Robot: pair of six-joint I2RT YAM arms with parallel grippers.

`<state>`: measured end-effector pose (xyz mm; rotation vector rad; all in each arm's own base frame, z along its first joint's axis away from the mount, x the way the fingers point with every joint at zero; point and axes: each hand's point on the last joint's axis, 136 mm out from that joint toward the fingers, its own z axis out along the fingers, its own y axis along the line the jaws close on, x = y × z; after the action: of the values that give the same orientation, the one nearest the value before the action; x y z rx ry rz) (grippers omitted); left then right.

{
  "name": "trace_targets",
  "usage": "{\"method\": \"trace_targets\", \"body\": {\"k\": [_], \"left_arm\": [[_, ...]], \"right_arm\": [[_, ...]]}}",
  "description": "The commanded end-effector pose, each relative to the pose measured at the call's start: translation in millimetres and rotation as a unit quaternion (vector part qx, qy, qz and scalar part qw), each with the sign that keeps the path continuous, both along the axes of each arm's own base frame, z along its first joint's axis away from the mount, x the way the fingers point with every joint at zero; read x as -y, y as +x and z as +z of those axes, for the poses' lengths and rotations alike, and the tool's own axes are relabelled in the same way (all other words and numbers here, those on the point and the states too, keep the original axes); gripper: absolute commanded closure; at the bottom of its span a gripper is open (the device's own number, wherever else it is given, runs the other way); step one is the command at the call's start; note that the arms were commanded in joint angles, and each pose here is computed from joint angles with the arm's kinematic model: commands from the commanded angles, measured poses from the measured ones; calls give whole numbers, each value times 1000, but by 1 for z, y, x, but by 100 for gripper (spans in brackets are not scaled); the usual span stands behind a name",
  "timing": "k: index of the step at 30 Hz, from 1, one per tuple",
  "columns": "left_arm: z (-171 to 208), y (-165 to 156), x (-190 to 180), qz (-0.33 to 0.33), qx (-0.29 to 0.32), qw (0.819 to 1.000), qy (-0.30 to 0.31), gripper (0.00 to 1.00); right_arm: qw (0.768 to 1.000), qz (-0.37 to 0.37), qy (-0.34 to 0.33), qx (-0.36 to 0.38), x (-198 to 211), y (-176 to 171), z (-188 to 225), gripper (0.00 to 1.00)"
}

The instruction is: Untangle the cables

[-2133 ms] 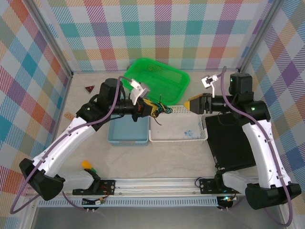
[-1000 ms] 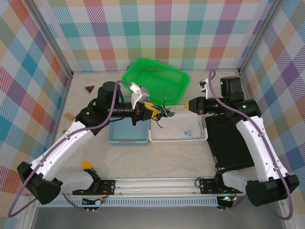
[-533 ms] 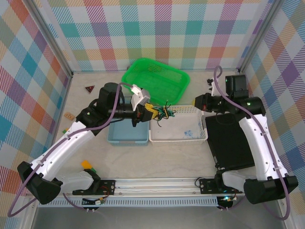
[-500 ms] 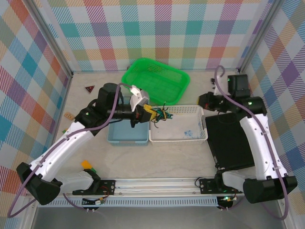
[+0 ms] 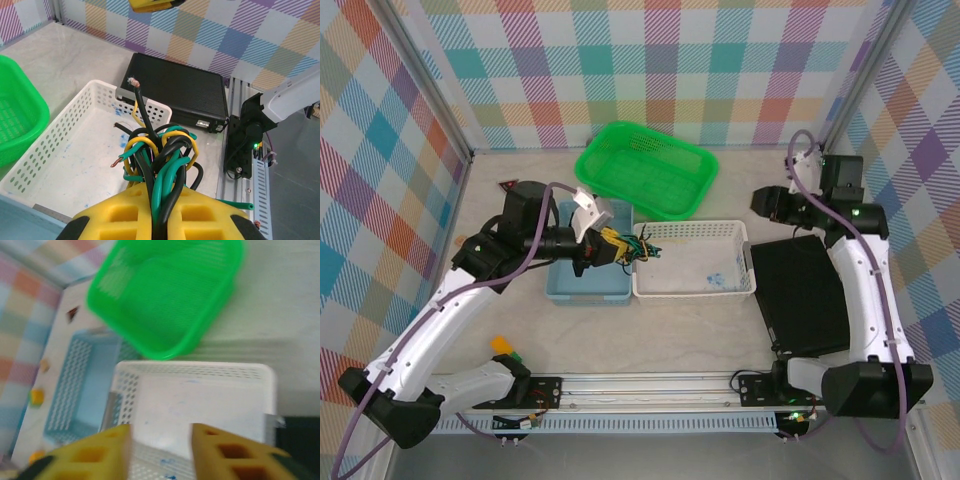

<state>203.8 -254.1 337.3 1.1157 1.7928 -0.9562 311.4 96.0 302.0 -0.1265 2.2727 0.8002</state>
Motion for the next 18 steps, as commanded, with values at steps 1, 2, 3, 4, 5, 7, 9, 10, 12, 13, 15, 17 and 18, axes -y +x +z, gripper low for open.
{"method": "trace_targets", "body": {"k": [1, 2, 3, 4, 5, 7, 9, 10, 12, 13, 15, 17, 18], "left_arm": [[1, 3, 4, -17, 11, 1000, -7, 100], [0, 4, 5, -20, 12, 1000, -7, 100], [1, 4, 6, -23, 14, 1000, -7, 100], [2, 4, 8, -27, 15, 999, -8, 100], [4, 4, 8, -31, 18, 999, -9, 100], [5, 1, 10, -43, 22, 999, -13, 100], [6, -3, 11, -58, 28, 998, -15, 100], [5, -6, 12, -69, 34, 997, -15, 100], [4, -7, 11, -75, 40, 996, -13, 100], [3, -8, 12, -78, 43, 996, -12, 100], [2, -11, 13, -91, 42, 995, -13, 100], [2, -15, 14, -103, 41, 994, -17, 100], [2, -15, 14, -106, 40, 993, -18, 100]], "right_arm": [[973, 170, 20, 153, -48, -35, 30, 47], [957, 207, 5, 203, -57, -45, 32, 44], [934, 250, -14, 254, -67, -58, 31, 39], [906, 291, -38, 303, -76, -72, 29, 34], [887, 319, -56, 329, -82, -82, 24, 31], [847, 372, -93, 367, -92, -97, 15, 27], [831, 412, -104, 359, -99, -106, 8, 27], [825, 434, -106, 345, -104, -110, 2, 27], [809, 472, -122, 328, -114, -117, -9, 27], [800, 485, -137, 326, -119, -118, -15, 27], [785, 499, -159, 332, -128, -117, -21, 30], [775, 506, -160, 342, -137, -116, -20, 34], [772, 510, -160, 344, -140, -115, -20, 36]]}}
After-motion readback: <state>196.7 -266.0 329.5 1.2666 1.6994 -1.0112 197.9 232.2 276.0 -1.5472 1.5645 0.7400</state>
